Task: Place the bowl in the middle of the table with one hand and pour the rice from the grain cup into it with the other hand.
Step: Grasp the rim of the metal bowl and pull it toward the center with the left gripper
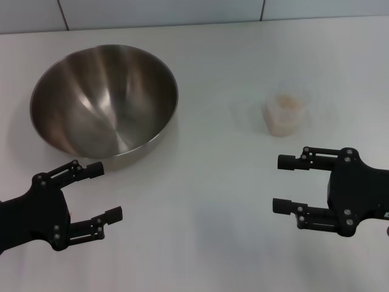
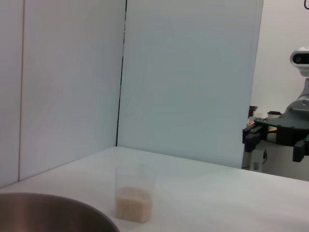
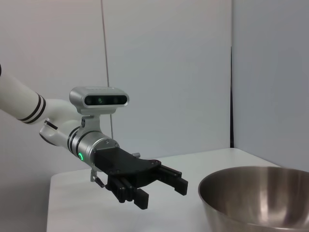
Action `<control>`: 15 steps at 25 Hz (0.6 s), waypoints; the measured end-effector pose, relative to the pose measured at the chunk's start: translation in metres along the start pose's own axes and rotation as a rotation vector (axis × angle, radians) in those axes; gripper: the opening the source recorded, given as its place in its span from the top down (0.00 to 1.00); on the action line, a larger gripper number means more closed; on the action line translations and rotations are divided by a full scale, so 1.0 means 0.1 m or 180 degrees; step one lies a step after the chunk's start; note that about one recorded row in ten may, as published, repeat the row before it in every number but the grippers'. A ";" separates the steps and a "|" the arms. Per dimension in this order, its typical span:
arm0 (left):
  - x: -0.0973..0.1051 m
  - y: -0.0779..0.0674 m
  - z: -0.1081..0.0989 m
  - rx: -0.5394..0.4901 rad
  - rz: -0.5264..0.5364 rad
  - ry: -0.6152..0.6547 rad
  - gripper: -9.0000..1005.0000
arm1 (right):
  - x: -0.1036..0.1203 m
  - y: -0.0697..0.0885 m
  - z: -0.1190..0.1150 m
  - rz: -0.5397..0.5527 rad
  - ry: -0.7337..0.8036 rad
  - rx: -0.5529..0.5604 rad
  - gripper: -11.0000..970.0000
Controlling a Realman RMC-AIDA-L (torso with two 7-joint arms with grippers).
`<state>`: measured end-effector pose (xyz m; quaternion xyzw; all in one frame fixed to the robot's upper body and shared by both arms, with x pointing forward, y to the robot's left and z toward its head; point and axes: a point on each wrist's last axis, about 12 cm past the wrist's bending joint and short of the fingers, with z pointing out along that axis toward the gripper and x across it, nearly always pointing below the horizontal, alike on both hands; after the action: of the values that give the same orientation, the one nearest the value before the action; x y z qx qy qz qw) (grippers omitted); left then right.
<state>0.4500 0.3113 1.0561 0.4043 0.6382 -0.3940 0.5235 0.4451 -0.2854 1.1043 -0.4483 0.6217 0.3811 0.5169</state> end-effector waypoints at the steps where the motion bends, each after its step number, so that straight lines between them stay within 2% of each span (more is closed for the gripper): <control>1: 0.00 0.00 0.00 0.0000 0.0000 0.0000 0.15 | 0.00 0.00 0.00 -0.0004 -0.0001 -0.0002 0.33; 15: -0.01 0.01 0.02 -0.0028 -0.0024 -0.0053 0.15 | -0.01 -0.02 0.01 -0.0015 0.0012 -0.0005 0.33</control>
<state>0.4516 0.3102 1.0564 0.3964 0.6370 -0.3965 0.5290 0.4476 -0.2848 1.1048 -0.4509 0.6214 0.3796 0.5163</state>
